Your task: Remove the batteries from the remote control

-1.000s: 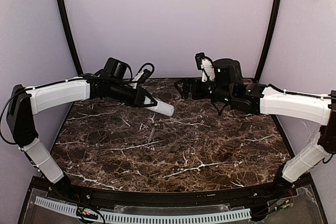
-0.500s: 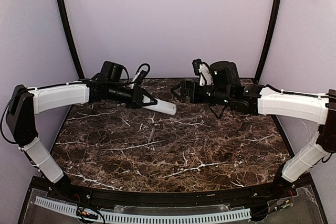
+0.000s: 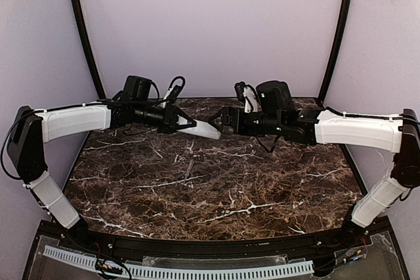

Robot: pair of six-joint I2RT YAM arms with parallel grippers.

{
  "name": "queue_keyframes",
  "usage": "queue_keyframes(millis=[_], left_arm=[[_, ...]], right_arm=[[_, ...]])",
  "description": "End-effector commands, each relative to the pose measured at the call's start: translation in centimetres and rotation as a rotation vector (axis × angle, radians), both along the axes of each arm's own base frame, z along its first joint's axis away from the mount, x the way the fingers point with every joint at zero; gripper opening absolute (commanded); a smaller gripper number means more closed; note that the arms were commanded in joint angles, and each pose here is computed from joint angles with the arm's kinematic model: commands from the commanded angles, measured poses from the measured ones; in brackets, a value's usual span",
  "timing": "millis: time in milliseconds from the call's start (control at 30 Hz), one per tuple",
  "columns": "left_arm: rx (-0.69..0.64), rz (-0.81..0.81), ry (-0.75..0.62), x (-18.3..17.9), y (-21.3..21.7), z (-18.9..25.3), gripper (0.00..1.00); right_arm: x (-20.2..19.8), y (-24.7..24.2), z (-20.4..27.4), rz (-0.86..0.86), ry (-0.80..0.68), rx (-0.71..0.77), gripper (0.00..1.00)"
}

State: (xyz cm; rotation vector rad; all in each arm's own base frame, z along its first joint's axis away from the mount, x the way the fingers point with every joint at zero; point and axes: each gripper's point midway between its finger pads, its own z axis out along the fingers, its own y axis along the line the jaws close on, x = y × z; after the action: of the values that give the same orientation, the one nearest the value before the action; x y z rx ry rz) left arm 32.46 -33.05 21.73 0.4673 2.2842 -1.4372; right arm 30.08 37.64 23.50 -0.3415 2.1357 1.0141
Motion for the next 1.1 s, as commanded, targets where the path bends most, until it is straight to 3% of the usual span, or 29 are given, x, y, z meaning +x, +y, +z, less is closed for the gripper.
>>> queue_keyframes(millis=[0, 433, 1067], left_arm=[[-0.048, -0.009, -0.023, -0.1, 0.2, 1.2, 0.00], [-0.070, -0.014, -0.006, 0.1, 0.2, 1.0, 0.00], [-0.089, -0.014, -0.024, 0.2, 0.4, 1.7, 0.00]], right_arm=[[0.0, 0.5, 1.0, 0.010, 0.021, 0.064, 0.99], [-0.3, 2.0, 1.5, 0.057, 0.041, 0.153, 0.99], [-0.3, 2.3, 0.5, 0.066, 0.057, 0.155, 0.87]])
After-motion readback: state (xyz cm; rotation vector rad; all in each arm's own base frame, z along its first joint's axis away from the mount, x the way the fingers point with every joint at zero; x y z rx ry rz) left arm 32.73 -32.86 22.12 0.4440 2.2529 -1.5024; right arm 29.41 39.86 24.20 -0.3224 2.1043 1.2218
